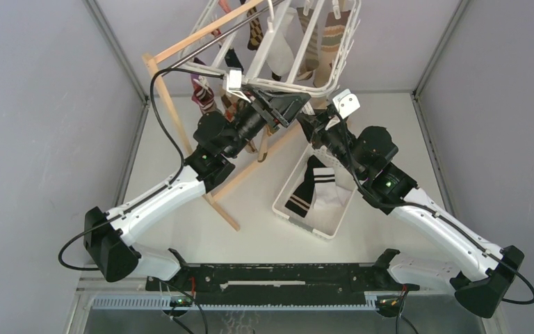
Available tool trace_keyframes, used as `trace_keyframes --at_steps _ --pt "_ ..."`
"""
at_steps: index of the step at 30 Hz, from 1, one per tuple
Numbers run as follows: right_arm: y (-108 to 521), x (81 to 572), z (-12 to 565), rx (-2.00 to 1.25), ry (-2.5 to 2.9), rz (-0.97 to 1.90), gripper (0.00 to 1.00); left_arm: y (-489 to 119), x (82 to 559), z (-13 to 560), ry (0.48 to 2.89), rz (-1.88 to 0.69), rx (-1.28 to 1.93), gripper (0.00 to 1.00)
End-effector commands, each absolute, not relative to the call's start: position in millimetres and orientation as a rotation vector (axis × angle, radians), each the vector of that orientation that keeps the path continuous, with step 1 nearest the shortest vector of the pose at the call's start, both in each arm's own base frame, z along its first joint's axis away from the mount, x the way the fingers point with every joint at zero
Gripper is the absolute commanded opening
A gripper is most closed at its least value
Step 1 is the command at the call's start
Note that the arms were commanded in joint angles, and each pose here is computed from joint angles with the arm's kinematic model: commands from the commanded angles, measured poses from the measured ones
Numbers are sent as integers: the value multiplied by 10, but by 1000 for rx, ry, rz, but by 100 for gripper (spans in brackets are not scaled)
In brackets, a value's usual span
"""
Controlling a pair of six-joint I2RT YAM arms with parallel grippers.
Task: Clip the socks to the hanger
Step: Open the clamp at the hanger.
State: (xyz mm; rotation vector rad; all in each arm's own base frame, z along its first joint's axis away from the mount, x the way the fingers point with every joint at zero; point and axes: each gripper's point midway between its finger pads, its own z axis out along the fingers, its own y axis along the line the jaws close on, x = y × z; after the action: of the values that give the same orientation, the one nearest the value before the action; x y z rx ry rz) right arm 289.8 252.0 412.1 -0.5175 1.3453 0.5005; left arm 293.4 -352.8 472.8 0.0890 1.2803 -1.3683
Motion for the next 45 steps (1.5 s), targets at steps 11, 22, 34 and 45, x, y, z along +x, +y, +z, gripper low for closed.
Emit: trace_keyframes --at_steps 11,22,34,45 --pt "2566 2814 4346 -533 1287 527 0 -3598 2860 4814 1234 -1444 113 65" --pt "2559 2805 4382 -529 1276 532 0 -3615 2830 4669 1273 -1460 106 59" --pt "2575 2791 4392 -532 1270 543 0 -3612 2792 4583 1296 -1473 101 50" --pt "2574 2797 4383 -528 1274 531 0 -3569 2745 4641 1270 -1472 115 0"
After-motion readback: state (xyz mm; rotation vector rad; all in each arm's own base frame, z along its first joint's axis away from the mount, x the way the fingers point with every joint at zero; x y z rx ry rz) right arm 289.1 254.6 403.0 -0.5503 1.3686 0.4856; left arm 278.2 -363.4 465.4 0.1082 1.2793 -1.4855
